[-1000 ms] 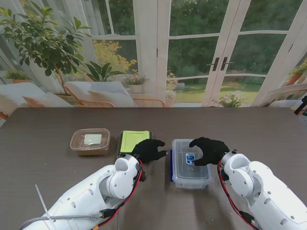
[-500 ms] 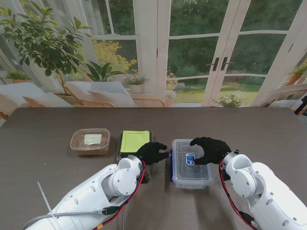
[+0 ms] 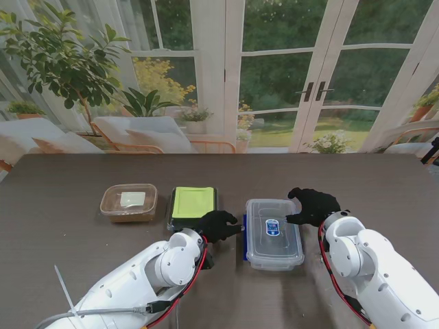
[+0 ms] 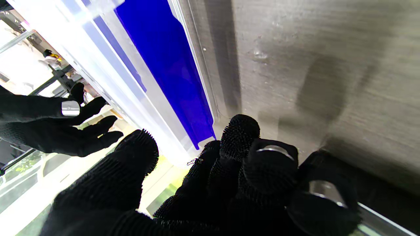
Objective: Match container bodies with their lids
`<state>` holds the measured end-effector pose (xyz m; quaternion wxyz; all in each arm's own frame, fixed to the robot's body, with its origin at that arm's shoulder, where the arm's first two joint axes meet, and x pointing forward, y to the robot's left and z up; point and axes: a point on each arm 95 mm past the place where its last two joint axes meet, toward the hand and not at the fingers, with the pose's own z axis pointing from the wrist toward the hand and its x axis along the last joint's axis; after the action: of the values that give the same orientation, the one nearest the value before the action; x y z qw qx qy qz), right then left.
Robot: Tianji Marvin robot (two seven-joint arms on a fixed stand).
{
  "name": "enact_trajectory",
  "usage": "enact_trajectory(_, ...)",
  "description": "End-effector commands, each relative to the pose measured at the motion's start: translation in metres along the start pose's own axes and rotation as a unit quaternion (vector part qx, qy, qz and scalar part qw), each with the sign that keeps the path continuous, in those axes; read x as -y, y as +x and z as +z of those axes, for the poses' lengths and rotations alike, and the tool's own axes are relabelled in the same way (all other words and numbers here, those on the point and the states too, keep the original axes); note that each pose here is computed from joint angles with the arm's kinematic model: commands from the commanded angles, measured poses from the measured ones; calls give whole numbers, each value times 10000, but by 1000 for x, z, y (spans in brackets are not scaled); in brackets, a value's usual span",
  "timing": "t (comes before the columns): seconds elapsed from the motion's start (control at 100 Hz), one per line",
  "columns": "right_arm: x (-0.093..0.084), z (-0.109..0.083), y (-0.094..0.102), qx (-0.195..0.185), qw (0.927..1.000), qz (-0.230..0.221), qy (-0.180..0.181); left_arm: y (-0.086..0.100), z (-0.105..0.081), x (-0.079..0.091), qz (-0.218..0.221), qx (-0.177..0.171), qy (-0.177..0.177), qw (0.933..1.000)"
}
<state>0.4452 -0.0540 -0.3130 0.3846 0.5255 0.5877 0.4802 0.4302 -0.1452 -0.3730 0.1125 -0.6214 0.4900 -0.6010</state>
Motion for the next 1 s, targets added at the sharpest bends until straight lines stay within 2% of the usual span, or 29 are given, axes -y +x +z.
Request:
enact_trajectory(0.0,-2,1,-1,89,9999,-38,42,1,-2,-8,-65,-36,-164,9998)
enact_trajectory(0.14,0,3,-3,371,9988,-85,303,2,-5,-12,-92,-82,-222,9997)
enact_trajectory(0.31,6,7,1,521,9966,9,634,4,-7,-17,-174,-175,-332,9991)
enact_trajectory(0.59,11,16,7,332,9951,185,914,9,-8,-27,-358,-305,-464,9978)
enact_trajectory(0.99,13,25,9,-23,9947,352,969,21,-3,-41,-605,-485,-570,9954)
